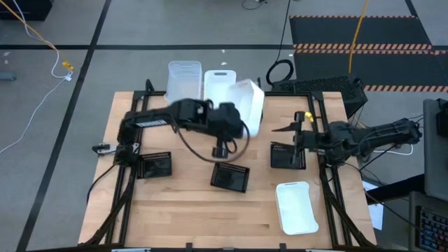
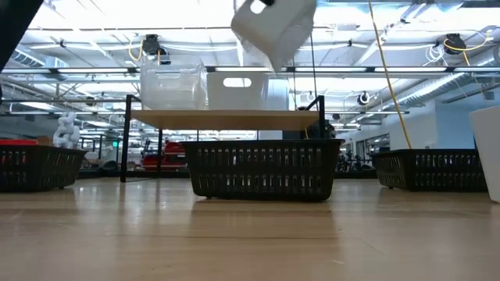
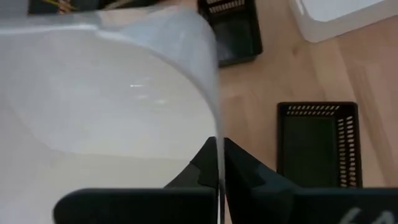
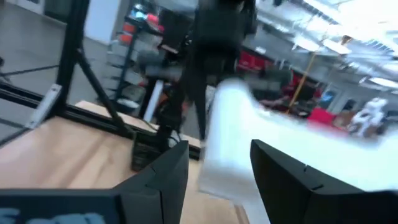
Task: Stack baskets on shelf by color
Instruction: Stack the left white bin on top of the white bin on the shelf
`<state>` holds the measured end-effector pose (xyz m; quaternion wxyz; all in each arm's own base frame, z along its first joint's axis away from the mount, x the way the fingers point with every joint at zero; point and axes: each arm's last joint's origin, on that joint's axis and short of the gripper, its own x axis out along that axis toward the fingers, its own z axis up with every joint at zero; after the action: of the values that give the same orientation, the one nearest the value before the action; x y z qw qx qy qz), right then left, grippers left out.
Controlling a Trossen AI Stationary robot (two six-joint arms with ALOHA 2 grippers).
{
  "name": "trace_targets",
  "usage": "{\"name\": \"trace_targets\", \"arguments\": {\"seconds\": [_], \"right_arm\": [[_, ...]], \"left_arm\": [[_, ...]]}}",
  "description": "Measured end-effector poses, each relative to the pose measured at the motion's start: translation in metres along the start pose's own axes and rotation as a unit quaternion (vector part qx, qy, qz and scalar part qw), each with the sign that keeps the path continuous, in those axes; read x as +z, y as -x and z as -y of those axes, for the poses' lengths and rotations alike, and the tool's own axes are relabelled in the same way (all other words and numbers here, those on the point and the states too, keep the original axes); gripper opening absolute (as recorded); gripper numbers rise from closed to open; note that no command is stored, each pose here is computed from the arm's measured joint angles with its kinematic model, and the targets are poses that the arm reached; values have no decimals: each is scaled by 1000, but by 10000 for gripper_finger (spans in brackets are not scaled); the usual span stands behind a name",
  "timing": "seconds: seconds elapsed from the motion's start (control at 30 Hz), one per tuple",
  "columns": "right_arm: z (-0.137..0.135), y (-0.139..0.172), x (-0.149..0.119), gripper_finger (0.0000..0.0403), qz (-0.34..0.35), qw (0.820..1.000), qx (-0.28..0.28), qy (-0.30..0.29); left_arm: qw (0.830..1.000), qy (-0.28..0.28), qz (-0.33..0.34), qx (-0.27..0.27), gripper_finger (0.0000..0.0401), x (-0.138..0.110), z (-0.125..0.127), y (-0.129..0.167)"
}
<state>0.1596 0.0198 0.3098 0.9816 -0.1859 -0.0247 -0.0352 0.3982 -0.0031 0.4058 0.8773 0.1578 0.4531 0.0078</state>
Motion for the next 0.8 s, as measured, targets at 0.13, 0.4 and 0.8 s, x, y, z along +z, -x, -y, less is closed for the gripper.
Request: {"name": "trace_targets", "arguments": {"seconds": [0.13,0.4,0.8], "right_arm": [[9,-8,23,169,-52,998,23,-3],[11,-36,62,169,-120,978,171,-17],[-13,-92,43,169,-160,941,292,-57]], "left_arm": [[1000,9,-27,-10,5,2,10,-25],[995,-54,-62,-65,4,4,51,-36],[985,-147,-29,-88,7,13,93,-25]]}}
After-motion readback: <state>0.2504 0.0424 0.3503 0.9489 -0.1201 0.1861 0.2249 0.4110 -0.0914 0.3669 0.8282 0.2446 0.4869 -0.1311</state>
